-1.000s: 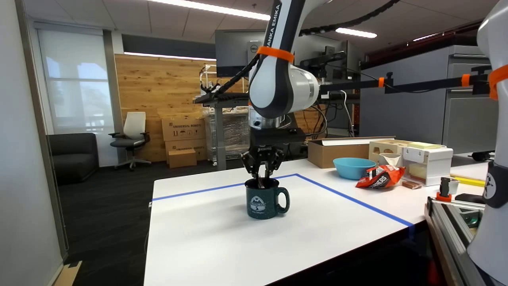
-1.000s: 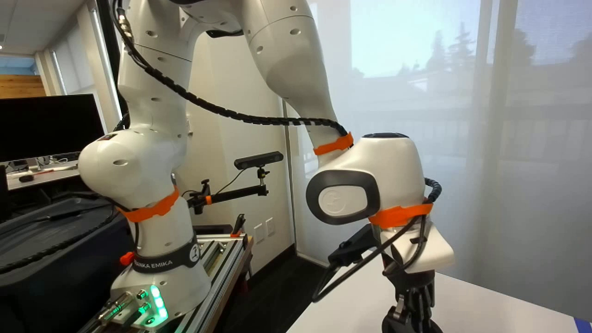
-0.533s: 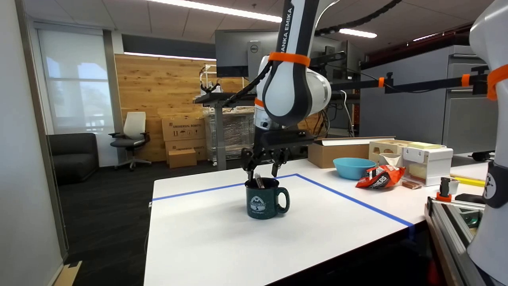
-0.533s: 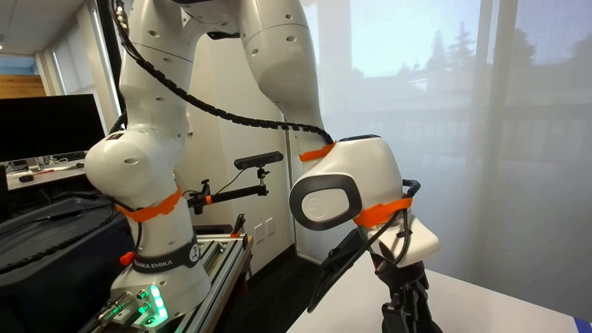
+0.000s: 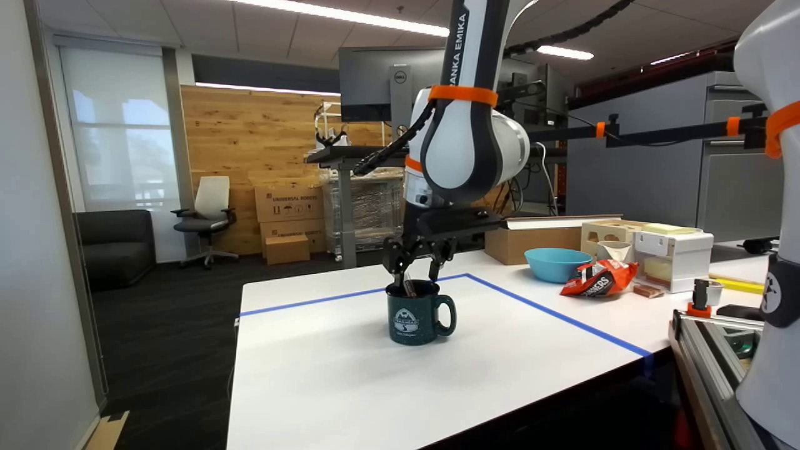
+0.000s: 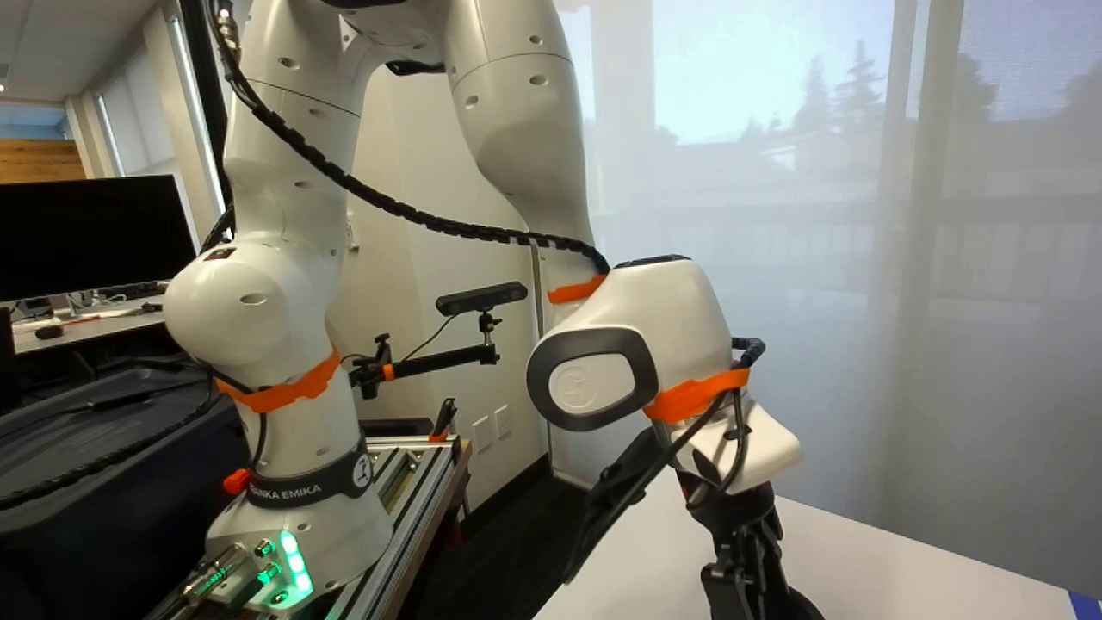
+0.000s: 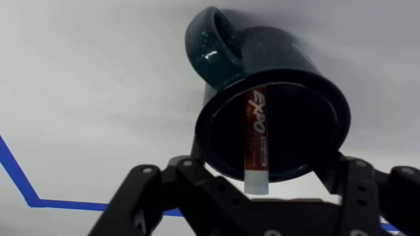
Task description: Put the marker on the table
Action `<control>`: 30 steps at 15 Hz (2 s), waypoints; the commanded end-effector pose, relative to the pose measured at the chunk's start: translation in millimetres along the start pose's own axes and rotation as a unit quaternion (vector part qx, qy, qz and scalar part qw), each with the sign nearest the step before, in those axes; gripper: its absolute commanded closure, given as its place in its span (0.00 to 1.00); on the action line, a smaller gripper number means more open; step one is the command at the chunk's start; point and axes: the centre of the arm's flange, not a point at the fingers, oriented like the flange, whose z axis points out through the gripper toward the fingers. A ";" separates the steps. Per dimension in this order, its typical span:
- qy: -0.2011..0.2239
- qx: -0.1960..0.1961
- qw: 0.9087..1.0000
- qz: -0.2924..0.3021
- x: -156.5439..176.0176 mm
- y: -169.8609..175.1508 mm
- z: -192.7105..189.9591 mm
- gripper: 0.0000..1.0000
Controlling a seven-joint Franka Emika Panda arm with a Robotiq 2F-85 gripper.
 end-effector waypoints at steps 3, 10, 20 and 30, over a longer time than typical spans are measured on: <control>0.011 0.005 1.000 -0.018 -6.3 -0.2 -6.0 0.24; -0.001 0.009 0.999 -0.034 -8.0 -2.2 8.8 0.23; -0.009 0.025 0.997 -0.076 -12.5 -12.7 15.4 0.34; -0.009 0.026 0.996 -0.089 -10.5 -10.9 25.0 0.79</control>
